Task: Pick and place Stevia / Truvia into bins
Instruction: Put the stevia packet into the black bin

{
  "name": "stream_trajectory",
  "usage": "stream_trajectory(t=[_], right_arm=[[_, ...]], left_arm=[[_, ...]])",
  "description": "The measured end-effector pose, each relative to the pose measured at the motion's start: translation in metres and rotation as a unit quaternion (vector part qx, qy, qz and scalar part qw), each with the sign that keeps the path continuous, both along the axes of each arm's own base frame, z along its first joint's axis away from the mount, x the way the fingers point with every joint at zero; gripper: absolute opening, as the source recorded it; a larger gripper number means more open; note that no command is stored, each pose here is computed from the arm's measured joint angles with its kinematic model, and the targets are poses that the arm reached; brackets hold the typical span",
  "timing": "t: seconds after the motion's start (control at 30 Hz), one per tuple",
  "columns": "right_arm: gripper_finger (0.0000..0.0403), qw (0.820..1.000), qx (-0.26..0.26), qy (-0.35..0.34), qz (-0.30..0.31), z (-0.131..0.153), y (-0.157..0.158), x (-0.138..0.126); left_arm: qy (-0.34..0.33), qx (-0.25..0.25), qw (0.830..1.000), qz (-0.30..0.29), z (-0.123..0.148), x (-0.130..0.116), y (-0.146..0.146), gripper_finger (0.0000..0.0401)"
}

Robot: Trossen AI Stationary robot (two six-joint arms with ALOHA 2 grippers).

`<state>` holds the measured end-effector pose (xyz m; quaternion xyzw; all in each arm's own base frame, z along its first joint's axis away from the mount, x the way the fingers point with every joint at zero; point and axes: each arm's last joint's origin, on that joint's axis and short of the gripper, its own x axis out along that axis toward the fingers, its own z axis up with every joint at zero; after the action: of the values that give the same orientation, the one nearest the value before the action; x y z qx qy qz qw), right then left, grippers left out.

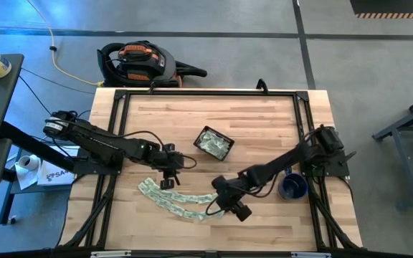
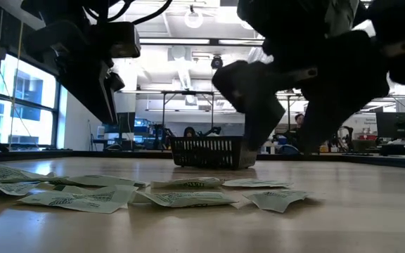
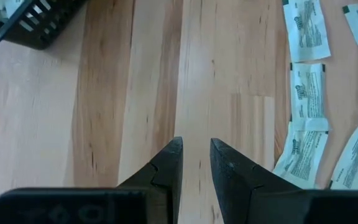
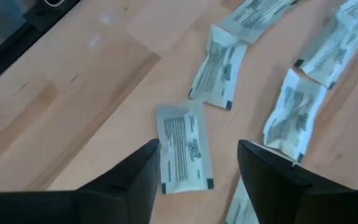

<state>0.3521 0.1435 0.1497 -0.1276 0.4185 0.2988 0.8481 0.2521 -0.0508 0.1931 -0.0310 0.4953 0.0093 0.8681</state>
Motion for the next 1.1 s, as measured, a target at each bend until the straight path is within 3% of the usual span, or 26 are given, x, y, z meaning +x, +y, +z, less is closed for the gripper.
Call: stream_trajectory(t=[0.43,0.67,0.83,0.93,1.1], right_arm=[[0.0182,0.999,-0.004,0.034,0.005,-0.031,0.008,0.003],[0.0121,0.993,0.019,0.063,-0.096,-0.035,0.0,0.007],[0.0055,0.98,0.01,0.066,-0.189,-0.016,-0.012,0.003],[0.0014,0.968,0.017,0.048,-0.247,0.014,-0.021,-0.003],[0.0013,0.946,0.015,0.012,-0.324,0.064,-0.044,-0.021]], left_arm=[[0.013,0.005,1.0,0.001,-0.001,-0.002,0.001,0.0115],[0.02,0.007,1.0,0.002,-0.002,-0.004,0.001,0.0115],[0.02,0.008,1.0,0.002,-0.002,-0.004,0.001,0.0115],[0.019,0.007,1.0,0.002,-0.002,-0.003,0.001,0.0115],[0.017,0.007,1.0,0.002,-0.001,-0.003,0.001,0.0115]])
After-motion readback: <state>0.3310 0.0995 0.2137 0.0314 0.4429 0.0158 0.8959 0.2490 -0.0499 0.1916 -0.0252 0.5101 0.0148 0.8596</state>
